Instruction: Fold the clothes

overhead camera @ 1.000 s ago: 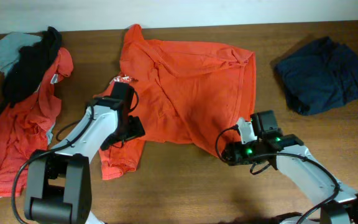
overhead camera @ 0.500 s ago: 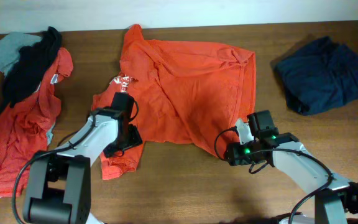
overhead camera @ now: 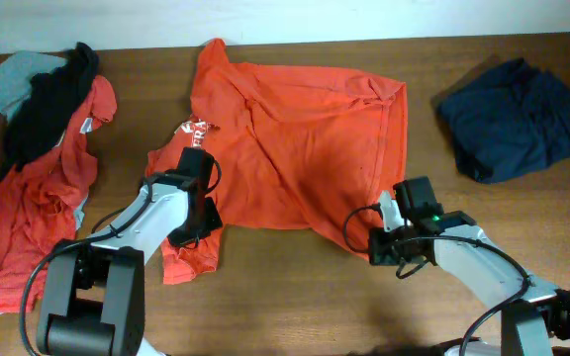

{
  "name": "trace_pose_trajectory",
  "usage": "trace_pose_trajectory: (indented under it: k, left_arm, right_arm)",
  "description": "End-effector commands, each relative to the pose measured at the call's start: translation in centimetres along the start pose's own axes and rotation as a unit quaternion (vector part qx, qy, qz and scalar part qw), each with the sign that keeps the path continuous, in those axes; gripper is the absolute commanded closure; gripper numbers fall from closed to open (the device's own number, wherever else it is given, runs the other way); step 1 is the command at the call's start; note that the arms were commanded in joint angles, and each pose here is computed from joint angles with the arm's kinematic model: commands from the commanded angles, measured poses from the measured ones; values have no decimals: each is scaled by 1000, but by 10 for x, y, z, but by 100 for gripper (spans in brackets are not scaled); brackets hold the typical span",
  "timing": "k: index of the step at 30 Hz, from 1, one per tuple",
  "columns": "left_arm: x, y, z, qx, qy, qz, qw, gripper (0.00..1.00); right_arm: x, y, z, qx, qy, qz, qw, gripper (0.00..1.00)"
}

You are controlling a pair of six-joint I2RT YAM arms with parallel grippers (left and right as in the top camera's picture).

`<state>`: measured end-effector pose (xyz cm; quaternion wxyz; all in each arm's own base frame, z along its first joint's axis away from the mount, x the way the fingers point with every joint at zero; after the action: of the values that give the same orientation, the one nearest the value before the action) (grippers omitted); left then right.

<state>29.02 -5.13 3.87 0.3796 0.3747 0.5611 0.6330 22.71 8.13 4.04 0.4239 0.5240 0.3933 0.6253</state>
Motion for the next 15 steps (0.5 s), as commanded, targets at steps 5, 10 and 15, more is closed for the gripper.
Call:
trace_pose_trajectory:
  k: [5, 10, 15]
  left_arm:
    - [20, -1, 1, 11, 21, 14, 1000, 99]
    - [38, -2, 9, 19, 41, 21, 999, 99]
    - [47, -2, 13, 21, 18, 21, 999, 99]
  right_arm:
    - [-34, 24, 2, 19, -106, -60, 992, 96]
    - [-59, 50, 10, 11, -184, -65, 981, 96]
    - [-73, 64, 15, 3, -211, -68, 975, 96]
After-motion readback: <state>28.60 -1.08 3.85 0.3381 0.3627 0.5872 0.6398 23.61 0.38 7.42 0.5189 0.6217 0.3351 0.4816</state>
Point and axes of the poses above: each gripper's point midway between its finger pads, its own y axis back along the fingers, its own x axis along the line the jaws close on, z = x × y, the point moved 4 cm from there along y, back along the fingers, and after that the axes turned 4 degrees about y, right-handed, at the moved point
